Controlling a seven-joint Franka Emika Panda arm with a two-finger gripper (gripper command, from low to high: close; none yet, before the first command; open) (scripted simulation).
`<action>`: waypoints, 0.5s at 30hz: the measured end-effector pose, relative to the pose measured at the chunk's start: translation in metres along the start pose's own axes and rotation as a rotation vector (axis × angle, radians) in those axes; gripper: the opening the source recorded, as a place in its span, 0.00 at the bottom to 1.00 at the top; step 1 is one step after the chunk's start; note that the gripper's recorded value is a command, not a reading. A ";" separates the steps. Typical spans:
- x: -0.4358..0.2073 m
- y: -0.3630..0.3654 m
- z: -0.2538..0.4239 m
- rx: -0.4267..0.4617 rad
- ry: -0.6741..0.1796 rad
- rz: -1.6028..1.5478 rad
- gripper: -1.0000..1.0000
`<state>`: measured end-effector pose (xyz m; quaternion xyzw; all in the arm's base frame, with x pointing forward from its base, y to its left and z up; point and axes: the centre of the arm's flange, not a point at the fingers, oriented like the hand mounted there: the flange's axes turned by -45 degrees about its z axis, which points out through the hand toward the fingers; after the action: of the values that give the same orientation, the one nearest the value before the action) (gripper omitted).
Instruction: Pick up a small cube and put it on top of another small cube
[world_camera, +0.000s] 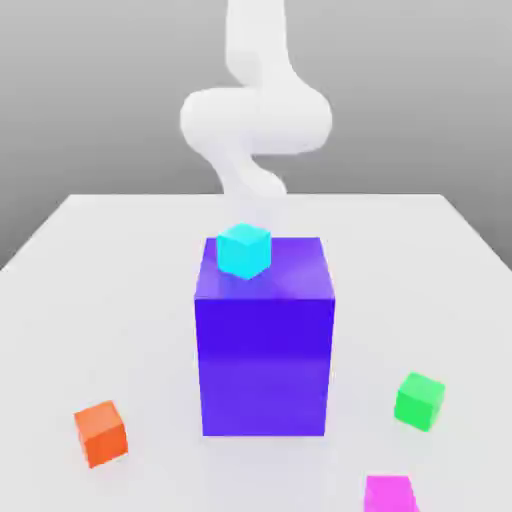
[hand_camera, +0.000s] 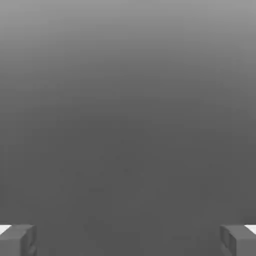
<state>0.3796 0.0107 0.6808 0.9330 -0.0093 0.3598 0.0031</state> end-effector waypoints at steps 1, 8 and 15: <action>0.001 -0.005 0.019 -0.005 -0.027 0.000 0.50; -0.013 -0.037 0.144 -0.029 -0.204 -0.006 0.50; -0.059 -0.070 0.261 -0.035 -0.376 -0.015 0.50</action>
<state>0.5127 0.0784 0.4482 0.9836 -0.0092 0.1791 0.0201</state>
